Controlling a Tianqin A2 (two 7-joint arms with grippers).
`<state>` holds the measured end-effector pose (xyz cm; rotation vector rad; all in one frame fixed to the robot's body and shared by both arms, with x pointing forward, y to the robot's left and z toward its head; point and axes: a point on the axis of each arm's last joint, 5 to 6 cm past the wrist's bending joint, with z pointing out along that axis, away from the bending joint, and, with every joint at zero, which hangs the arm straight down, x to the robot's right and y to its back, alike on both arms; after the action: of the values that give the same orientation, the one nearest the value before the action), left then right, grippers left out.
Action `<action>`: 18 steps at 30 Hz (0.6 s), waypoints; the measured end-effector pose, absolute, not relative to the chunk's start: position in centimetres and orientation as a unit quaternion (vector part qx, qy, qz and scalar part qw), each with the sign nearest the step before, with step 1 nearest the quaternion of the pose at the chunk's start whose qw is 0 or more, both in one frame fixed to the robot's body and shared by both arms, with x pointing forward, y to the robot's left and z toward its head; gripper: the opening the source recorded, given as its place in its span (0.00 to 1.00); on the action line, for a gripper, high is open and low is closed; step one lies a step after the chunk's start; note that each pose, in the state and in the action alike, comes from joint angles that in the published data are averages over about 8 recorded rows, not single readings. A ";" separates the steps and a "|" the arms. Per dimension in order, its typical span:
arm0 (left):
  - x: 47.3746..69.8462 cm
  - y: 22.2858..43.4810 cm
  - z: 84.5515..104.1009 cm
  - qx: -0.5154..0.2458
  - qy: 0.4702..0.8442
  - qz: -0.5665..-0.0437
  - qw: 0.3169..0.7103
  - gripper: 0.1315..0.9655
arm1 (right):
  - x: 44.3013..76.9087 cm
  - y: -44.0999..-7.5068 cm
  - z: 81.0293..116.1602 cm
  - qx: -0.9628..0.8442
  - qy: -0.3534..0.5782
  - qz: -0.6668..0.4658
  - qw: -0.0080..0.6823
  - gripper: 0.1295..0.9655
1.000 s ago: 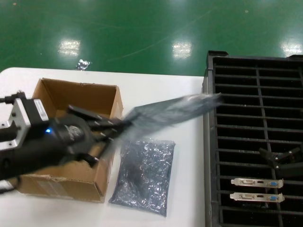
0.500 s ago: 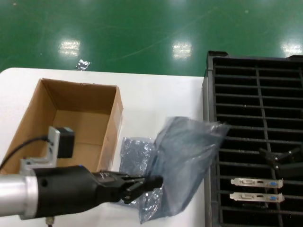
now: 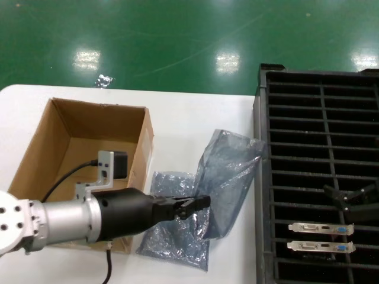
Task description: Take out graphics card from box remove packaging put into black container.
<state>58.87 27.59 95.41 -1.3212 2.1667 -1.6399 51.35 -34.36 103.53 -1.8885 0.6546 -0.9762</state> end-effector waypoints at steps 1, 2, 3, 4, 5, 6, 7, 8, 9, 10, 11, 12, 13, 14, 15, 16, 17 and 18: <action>59.3 27.4 95.2 -0.439 0.715 -0.540 0.061 0.02 | 51.3 -34.4 103.5 -0.761 0.264 -0.394 0.443 1.00; 59.6 27.3 95.0 -0.442 0.715 -0.538 0.061 0.02 | 51.3 -34.4 103.5 -0.761 0.264 -0.394 0.443 1.00; 59.9 27.2 94.8 -0.445 0.714 -0.536 0.062 0.02 | 51.3 -34.4 103.5 -0.761 0.264 -0.394 0.443 1.00; 60.1 27.1 94.5 -0.448 0.714 -0.534 0.062 0.03 | 51.3 -34.4 103.5 -0.761 0.264 -0.394 0.443 1.00; 60.3 27.1 94.3 -0.451 0.714 -0.532 0.063 0.05 | 51.3 -34.4 103.5 -0.761 0.264 -0.394 0.443 1.00; 60.5 27.1 94.1 -0.454 0.714 -0.530 0.063 0.06 | 51.3 -34.4 103.5 -0.761 0.264 -0.394 0.443 1.00; 60.6 27.1 93.9 -0.456 0.714 -0.527 0.064 0.07 | 51.3 -34.4 103.5 -0.761 0.264 -0.394 0.443 1.00; 60.7 27.2 93.8 -0.458 0.714 -0.526 0.065 0.08 | 51.3 -34.4 103.5 -0.761 0.264 -0.394 0.443 1.00; 60.8 27.2 93.6 -0.459 0.714 -0.525 0.067 0.09 | 51.3 -34.4 103.5 -0.761 0.264 -0.394 0.443 1.00; 60.9 27.3 93.5 -0.459 0.714 -0.524 0.069 0.10 | 51.3 -34.4 103.5 -0.761 0.264 -0.394 0.443 1.00; 61.0 27.5 93.5 -0.459 0.714 -0.523 0.072 0.11 | 51.3 -34.4 103.5 -0.761 0.264 -0.393 0.443 1.00; 61.1 27.6 93.5 -0.459 0.714 -0.523 0.076 0.11 | 51.3 -34.4 103.5 -0.761 0.264 -0.393 0.443 1.00; 61.2 27.7 93.5 -0.457 0.714 -0.524 0.081 0.13 | 51.3 -34.4 103.5 -0.761 0.264 -0.393 0.443 1.00; 61.3 27.9 93.7 -0.455 0.715 -0.525 0.087 0.15 | 51.3 -34.4 103.5 -0.761 0.264 -0.393 0.443 1.00; 61.3 28.1 93.9 -0.450 0.716 -0.525 0.095 0.17 | 51.3 -34.4 103.5 -0.761 0.264 -0.393 0.443 1.00; 61.4 28.3 94.3 -0.445 0.717 -0.526 0.104 0.19 | 51.3 -34.4 103.5 -0.761 0.264 -0.393 0.443 1.00; 61.4 28.6 94.7 -0.439 0.719 -0.527 0.115 0.22 | 51.3 -34.4 103.5 -0.761 0.264 -0.393 0.443 1.00; 61.4 28.9 95.3 -0.431 0.721 -0.526 0.130 0.24 | 51.3 -34.4 103.5 -0.761 0.264 -0.393 0.443 1.00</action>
<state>61.38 28.89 95.28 -1.2534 2.0962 -1.5295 51.35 -34.36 103.53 -1.8885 0.6546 -0.9761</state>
